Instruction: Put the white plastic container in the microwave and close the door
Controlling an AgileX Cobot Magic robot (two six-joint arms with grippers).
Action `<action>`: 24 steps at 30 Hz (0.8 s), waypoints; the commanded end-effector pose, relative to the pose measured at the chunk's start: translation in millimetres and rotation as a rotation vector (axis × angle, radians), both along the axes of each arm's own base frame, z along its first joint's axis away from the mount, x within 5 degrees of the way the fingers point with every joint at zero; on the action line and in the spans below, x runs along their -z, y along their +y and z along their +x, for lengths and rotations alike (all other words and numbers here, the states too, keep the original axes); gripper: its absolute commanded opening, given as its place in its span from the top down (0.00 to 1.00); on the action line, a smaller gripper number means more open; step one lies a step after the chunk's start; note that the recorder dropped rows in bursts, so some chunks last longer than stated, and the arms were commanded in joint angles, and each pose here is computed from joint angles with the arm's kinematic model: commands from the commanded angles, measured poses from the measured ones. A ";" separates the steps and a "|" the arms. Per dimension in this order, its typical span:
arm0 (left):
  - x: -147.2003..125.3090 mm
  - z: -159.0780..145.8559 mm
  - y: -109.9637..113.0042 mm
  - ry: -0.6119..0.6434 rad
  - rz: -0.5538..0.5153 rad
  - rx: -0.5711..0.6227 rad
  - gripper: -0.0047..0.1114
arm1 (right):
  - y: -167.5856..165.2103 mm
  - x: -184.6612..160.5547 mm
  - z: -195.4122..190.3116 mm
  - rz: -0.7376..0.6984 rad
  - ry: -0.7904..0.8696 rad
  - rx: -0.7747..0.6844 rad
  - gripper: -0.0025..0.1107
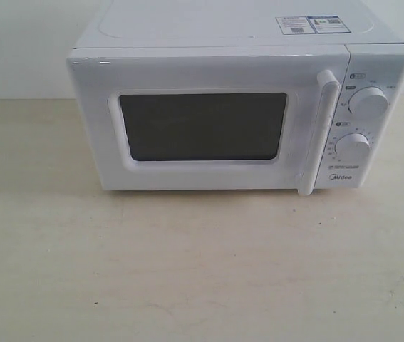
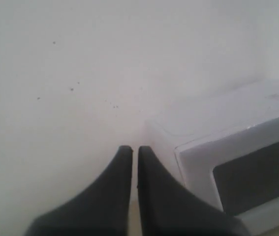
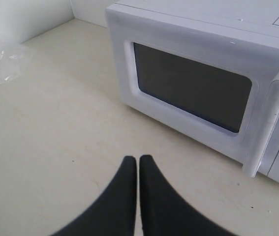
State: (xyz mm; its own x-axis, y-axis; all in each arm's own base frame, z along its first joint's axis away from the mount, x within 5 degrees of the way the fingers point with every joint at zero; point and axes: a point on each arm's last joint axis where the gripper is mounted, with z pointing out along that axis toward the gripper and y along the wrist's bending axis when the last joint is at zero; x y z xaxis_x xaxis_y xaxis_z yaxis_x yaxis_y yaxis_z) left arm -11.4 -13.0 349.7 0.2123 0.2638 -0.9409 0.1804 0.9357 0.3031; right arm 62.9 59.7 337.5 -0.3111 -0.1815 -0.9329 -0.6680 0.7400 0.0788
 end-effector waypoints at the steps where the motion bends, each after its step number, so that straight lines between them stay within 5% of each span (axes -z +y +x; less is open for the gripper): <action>1: 10.8 2.9 2.1 0.069 0.081 -0.066 0.92 | -0.5 -1.9 -0.4 0.003 -0.012 0.002 0.98; 6: 21.0 14.4 5.1 0.047 0.079 -0.136 0.92 | -0.5 -1.9 -0.4 0.003 -0.012 0.002 0.98; 19: 90.9 57.0 12.5 -0.004 -0.239 -0.195 0.92 | -0.5 -1.9 -0.4 0.003 -0.012 0.002 0.98; 24: 113.7 63.2 13.0 0.047 -0.281 -0.199 0.92 | -0.5 -1.9 -0.4 0.003 -0.012 0.002 0.98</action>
State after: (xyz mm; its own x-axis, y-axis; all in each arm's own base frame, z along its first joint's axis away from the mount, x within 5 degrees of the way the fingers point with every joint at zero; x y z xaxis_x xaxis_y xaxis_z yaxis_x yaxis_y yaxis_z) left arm 50.1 -1.0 242.7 0.1251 0.0556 -0.9906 0.0040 0.9984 0.0566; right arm 62.9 59.7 337.5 -0.3111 -0.1815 -0.9329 -0.6680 0.7400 0.0788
